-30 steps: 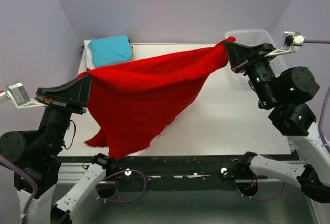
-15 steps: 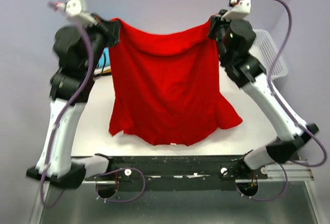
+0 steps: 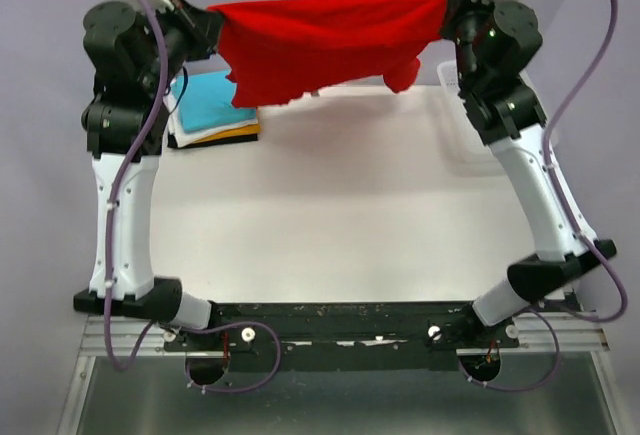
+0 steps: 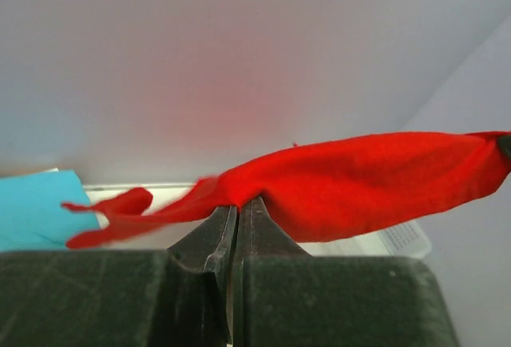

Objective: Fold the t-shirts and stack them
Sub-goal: Flatten out the tshirt

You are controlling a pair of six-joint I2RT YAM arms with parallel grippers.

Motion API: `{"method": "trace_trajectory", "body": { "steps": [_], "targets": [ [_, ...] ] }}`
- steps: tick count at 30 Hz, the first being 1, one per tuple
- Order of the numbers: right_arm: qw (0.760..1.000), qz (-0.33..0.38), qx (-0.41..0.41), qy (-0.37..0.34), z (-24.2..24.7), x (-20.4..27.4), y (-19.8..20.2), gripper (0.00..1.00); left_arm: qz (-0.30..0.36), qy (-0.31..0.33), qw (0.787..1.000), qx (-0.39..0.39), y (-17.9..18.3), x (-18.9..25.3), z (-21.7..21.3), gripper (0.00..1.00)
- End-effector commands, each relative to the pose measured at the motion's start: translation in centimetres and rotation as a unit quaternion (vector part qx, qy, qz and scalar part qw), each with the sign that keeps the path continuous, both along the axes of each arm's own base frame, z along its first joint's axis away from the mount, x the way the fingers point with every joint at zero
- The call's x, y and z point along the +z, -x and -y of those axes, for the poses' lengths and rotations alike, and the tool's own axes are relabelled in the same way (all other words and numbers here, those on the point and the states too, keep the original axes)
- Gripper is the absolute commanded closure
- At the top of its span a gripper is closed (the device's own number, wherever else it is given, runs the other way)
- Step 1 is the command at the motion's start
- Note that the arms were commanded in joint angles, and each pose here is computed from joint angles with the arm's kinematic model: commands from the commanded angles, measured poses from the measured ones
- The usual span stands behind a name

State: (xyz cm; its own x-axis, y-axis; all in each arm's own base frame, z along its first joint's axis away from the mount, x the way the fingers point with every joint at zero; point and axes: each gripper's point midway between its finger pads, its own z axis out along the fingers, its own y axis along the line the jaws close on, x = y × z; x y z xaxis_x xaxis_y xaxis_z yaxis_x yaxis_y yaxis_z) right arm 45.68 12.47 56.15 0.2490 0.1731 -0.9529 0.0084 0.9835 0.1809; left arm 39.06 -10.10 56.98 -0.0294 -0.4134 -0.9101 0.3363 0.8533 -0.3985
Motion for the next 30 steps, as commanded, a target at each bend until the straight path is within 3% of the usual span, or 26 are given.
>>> {"method": "trace_trajectory", "body": {
  "steps": [1, 8, 11, 15, 17, 18, 19, 22, 25, 26, 30],
  "targets": [
    [0.998, -0.063, 0.005, 0.011, 1.5, -5.8, 3.4, 0.99, -0.035, -0.003, 0.997, -0.067, 3.7, -5.3, 1.8, 1.00],
    [0.964, -0.256, 0.057, -0.050, 1.3, -23.6, 10.2, 0.99, -0.236, 0.052, 0.966, -0.093, 9.5, -27.9, 4.6, 1.00],
    [0.934, -0.348, 0.029, -0.079, 2.3, -31.1, 13.2, 0.99, -0.342, 0.073, 0.933, -0.089, 13.7, -38.2, 6.0, 1.00],
    [0.886, -0.451, -0.045, -0.094, 4.8, -39.5, 17.5, 0.99, -0.437, 0.115, 0.885, -0.113, 19.2, -46.1, 7.5, 1.00],
    [0.864, -0.485, -0.089, -0.104, 6.0, -42.9, 19.3, 0.96, -0.445, 0.125, 0.878, -0.123, 20.6, -47.0, 7.7, 0.82],
    [0.854, -0.500, -0.101, -0.101, 6.4, -44.5, 20.1, 0.88, -0.448, 0.120, 0.878, -0.117, 21.0, -47.3, 7.5, 0.78],
    [0.846, -0.512, -0.115, -0.100, 6.8, -45.7, 20.7, 0.75, -0.449, 0.113, 0.878, -0.116, 21.5, -47.3, 7.3, 0.64],
    [0.824, -0.535, -0.164, -0.085, 8.4, -47.3, 22.1, 0.32, -0.452, 0.096, 0.877, -0.129, 23.2, -47.1, 7.0, 0.02],
    [0.821, -0.523, -0.219, -0.069, 10.3, -45.6, 22.4, 0.05, -0.424, 0.083, 0.890, -0.145, 24.0, -44.8, 6.7, 0.01],
    [0.825, -0.514, -0.225, -0.071, 10.5, -44.6, 22.1, 0.00, -0.406, 0.082, 0.899, -0.145, 23.7, -43.6, 6.6, 0.02],
    [0.866, -0.469, -0.150, -0.094, 8.4, -41.1, 19.7, 0.00, -0.322, 0.076, 0.934, -0.135, 21.1, -38.9, 6.5, 0.01]
  ]
}}
